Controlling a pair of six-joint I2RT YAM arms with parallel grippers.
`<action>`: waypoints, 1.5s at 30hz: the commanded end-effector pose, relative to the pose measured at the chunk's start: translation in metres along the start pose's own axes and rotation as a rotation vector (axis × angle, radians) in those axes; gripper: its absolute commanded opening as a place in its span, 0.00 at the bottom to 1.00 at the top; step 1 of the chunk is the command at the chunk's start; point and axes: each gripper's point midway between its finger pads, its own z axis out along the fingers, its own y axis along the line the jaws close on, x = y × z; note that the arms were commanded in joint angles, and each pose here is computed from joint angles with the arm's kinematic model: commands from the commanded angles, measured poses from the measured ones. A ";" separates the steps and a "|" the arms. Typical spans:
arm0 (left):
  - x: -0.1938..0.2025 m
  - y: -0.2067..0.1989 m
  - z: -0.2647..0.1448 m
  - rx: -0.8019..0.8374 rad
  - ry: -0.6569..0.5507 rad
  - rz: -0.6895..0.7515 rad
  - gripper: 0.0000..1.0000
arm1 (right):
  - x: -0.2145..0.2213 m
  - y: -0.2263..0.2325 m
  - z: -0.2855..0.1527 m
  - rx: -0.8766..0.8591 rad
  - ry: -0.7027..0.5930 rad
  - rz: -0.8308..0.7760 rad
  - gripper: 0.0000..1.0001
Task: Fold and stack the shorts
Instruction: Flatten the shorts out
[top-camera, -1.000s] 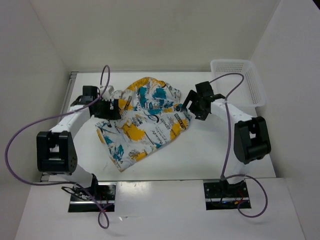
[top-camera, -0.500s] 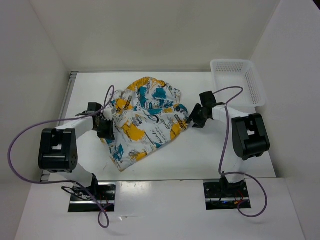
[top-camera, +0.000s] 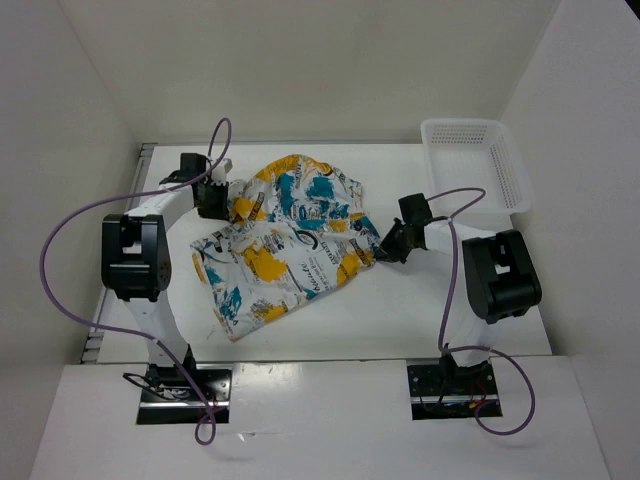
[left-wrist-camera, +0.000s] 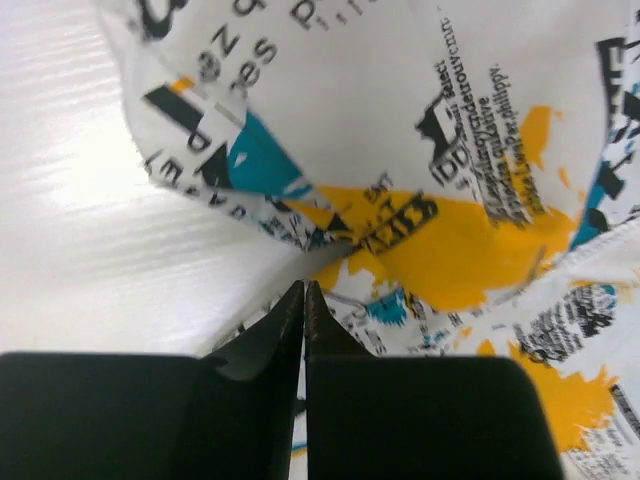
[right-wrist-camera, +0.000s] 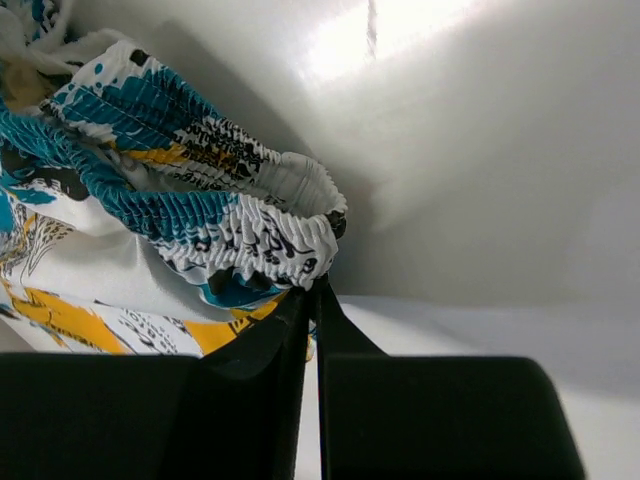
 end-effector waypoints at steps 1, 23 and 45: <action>-0.013 -0.002 -0.035 -0.016 -0.059 0.010 0.09 | 0.015 0.005 -0.016 -0.044 -0.018 0.026 0.09; 0.158 -0.001 -0.058 -0.065 0.088 -0.066 0.88 | -0.006 0.021 -0.038 -0.052 -0.090 -0.076 0.49; -0.030 0.046 -0.043 -0.131 -0.170 -0.032 0.83 | -0.038 0.053 -0.048 -0.076 -0.155 -0.127 0.79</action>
